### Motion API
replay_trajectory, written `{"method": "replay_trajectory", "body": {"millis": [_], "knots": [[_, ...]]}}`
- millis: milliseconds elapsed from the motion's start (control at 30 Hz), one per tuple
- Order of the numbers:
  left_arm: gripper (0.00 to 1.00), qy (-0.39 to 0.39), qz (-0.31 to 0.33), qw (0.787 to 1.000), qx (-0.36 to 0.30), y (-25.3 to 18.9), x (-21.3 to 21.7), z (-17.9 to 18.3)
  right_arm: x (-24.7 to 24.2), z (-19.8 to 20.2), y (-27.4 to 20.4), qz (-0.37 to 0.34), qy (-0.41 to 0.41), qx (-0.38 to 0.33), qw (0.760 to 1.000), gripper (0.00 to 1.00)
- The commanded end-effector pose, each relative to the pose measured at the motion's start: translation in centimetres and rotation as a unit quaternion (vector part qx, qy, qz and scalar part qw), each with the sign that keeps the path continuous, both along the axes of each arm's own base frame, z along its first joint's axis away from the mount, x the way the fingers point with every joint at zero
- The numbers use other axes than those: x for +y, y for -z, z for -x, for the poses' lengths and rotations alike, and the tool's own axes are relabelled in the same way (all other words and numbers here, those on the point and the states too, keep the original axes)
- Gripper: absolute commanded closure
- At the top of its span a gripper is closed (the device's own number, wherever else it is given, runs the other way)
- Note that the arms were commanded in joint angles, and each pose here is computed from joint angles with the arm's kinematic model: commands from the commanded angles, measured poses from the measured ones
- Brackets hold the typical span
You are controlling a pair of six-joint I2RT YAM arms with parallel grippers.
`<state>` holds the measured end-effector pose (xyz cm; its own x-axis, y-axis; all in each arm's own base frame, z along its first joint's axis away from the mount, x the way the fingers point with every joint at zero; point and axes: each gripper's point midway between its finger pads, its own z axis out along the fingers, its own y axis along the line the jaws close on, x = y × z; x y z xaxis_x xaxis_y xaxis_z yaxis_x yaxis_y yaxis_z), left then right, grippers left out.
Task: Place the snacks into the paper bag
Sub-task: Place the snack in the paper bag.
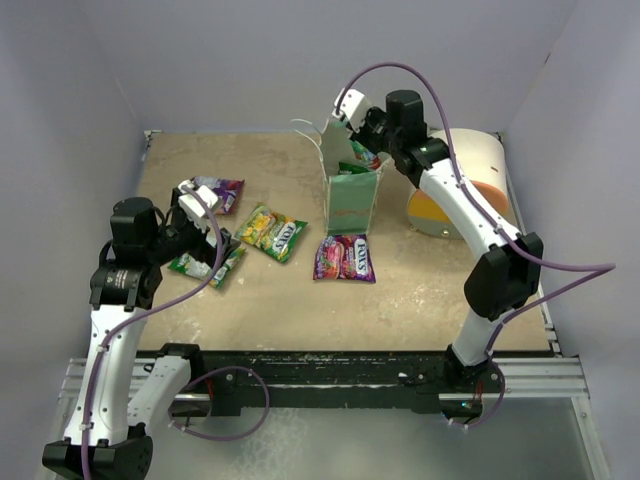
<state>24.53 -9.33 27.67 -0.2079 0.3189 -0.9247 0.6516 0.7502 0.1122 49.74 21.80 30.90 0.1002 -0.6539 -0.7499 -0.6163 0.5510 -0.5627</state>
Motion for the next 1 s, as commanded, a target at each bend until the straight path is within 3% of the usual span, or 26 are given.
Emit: {"method": "replay_trajectory", "body": {"millis": [0, 367, 733, 967], "knots": [[0.01, 0.011, 0.001, 1.0, -0.028, -1.0, -0.2, -0.3, -1.7, -1.0, -3.6, -0.001, 0.04, -0.068, 0.997, 1.0], [0.01, 0.011, 0.0, 1.0, -0.029, -0.8, -0.2, -0.2, -3.0, -0.7, -4.1, -0.028, 0.08, -0.084, 0.993, 1.0], [0.01, 0.014, 0.0, 0.999, -0.029, -0.8, -0.2, -0.1, -2.6, 2.2, -6.6, -0.085, 0.052, -0.098, 0.99, 1.0], [0.01, 0.015, 0.0, 0.999, -0.03, -0.8, -0.2, 0.0, -2.3, 2.7, -5.1, -0.086, 0.045, -0.073, 0.993, 1.0]]}}
